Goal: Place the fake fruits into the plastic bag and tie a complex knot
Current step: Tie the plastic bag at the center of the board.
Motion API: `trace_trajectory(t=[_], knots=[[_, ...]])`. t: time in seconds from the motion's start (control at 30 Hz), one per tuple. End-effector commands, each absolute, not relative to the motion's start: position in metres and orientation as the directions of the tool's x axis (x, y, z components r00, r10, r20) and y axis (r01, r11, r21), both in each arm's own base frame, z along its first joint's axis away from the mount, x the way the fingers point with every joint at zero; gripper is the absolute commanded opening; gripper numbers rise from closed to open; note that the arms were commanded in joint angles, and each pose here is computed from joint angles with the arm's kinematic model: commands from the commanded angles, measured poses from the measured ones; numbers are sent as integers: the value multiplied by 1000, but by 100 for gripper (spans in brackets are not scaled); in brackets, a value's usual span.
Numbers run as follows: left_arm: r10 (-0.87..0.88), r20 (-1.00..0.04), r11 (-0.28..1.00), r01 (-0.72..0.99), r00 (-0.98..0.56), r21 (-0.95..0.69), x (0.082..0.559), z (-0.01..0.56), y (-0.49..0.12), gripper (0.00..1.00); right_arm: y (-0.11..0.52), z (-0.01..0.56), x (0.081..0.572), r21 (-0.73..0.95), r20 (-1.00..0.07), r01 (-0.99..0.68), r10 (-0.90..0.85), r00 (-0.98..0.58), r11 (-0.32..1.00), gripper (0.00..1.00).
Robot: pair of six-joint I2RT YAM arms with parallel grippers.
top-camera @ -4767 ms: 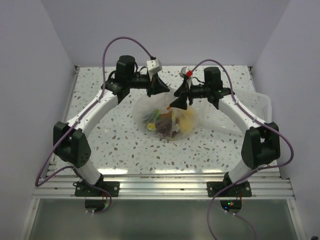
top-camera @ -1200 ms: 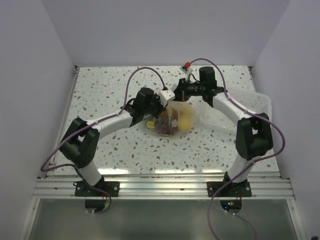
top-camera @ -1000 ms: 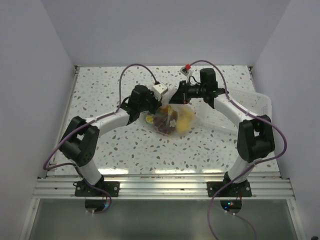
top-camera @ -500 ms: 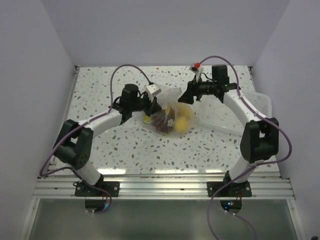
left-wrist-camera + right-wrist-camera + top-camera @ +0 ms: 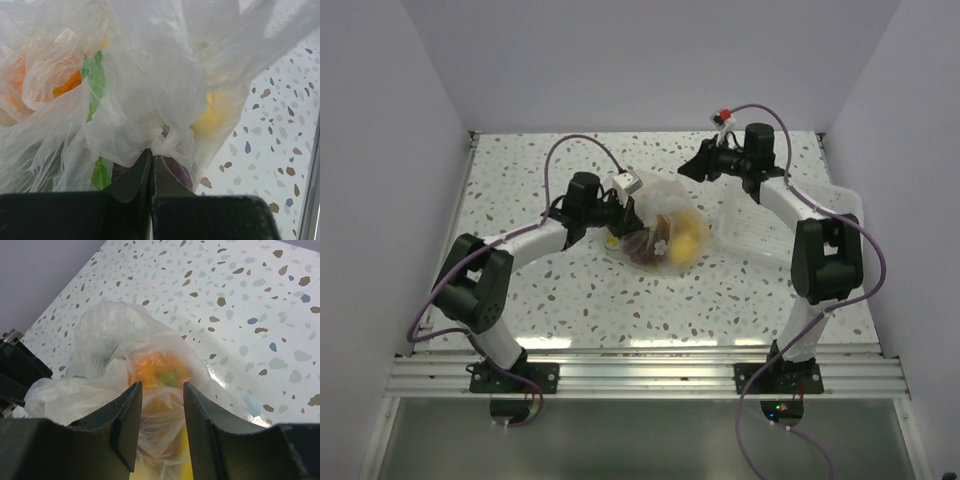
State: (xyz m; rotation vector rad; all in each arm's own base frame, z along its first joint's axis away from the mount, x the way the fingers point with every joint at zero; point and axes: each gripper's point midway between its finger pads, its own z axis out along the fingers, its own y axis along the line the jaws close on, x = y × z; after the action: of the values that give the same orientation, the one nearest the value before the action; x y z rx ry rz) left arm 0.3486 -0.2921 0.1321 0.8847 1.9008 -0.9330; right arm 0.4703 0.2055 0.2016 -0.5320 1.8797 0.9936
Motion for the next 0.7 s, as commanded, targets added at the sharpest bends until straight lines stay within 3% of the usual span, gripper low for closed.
trace_trajectory(t=[0.0, 0.27, 0.4, 0.67], knots=[[202, -879, 524, 806, -431, -275, 369, 132, -297, 0, 227, 205, 484, 400, -893, -735, 51, -447, 548, 42], [150, -898, 560, 784, -413, -267, 388, 134, -306, 0, 271, 142, 430, 495, -832, -784, -56, -552, 374, 36], [69, -909, 536, 784, -410, -313, 396, 145, -316, 0, 273, 138, 409, 535, -805, -778, -79, -587, 329, 26], [-103, -929, 423, 829, -356, -364, 396, 196, -330, 0, 273, 145, 365, 591, -763, -760, -117, -636, 270, 25]])
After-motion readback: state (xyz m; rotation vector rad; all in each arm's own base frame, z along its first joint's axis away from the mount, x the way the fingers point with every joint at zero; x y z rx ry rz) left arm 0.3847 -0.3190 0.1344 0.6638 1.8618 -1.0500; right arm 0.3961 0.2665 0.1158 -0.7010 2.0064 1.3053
